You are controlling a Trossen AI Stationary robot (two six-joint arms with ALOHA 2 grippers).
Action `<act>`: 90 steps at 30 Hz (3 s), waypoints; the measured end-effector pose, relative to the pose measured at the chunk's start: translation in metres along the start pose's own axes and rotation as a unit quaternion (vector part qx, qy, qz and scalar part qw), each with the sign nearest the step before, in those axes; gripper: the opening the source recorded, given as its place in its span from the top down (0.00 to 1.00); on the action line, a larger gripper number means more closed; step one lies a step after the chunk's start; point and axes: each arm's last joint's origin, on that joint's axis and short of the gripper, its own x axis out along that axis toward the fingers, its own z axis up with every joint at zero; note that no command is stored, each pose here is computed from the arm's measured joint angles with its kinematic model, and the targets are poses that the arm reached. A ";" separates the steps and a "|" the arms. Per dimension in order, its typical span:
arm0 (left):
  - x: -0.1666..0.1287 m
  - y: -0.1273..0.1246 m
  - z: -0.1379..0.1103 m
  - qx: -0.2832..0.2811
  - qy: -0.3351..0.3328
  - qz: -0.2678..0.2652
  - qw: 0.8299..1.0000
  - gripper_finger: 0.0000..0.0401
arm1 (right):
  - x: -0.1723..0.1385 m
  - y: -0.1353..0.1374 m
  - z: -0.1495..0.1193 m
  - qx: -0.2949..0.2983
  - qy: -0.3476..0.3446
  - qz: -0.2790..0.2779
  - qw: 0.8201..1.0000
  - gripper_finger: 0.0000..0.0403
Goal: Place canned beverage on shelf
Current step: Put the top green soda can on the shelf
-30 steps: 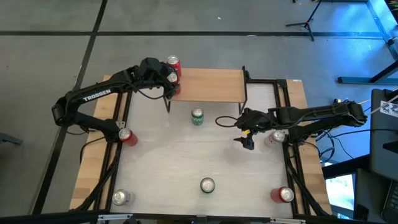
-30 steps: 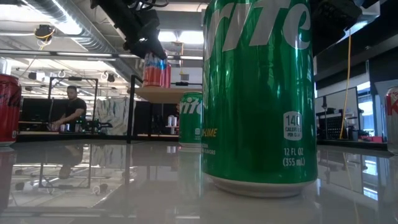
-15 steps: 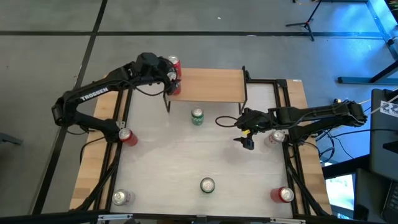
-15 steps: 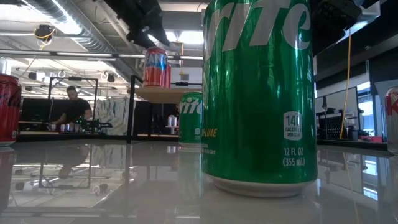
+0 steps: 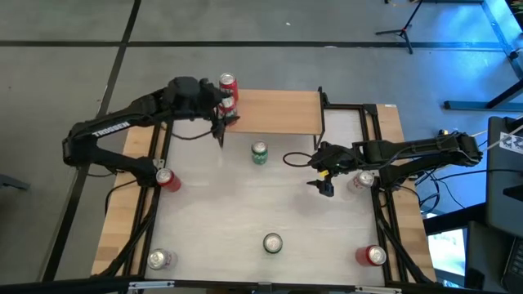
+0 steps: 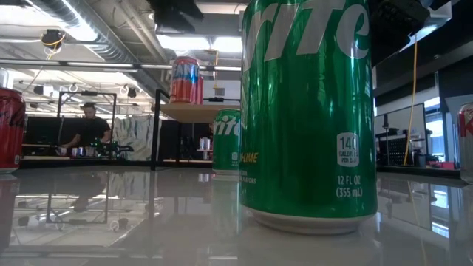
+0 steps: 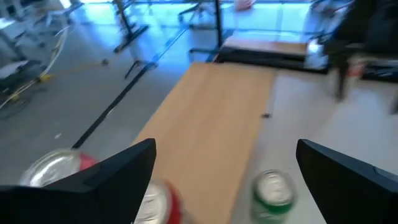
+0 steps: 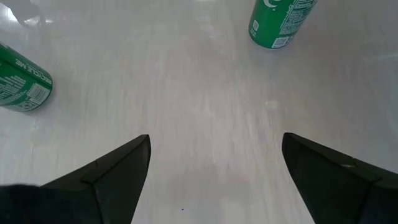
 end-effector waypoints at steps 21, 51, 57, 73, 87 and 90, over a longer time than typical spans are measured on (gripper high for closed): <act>0.028 -0.094 -0.083 0.000 0.027 -0.019 0.999 0.06 | 0.011 0.000 0.016 -0.018 -0.104 -0.041 0.994 0.11; 0.078 -0.109 -0.185 -0.040 0.021 -0.020 0.999 0.06 | 0.117 -0.002 0.028 -0.014 -0.150 -0.153 0.977 0.11; 0.093 -0.109 -0.197 -0.034 0.048 -0.007 0.998 0.06 | 0.130 -0.008 0.028 -0.004 -0.163 -0.166 0.973 0.11; 0.126 -0.111 -0.216 -0.014 0.035 -0.001 0.999 0.06 | 0.157 -0.022 0.027 0.014 -0.192 -0.172 0.966 0.11; 0.138 -0.106 -0.216 -0.008 -0.009 0.033 0.999 0.06 | 0.156 -0.025 0.028 0.010 -0.195 -0.187 0.963 0.11; 0.139 -0.103 -0.216 -0.013 -0.009 0.023 1.000 0.06 | 0.156 -0.027 0.029 0.013 -0.199 -0.188 0.962 0.11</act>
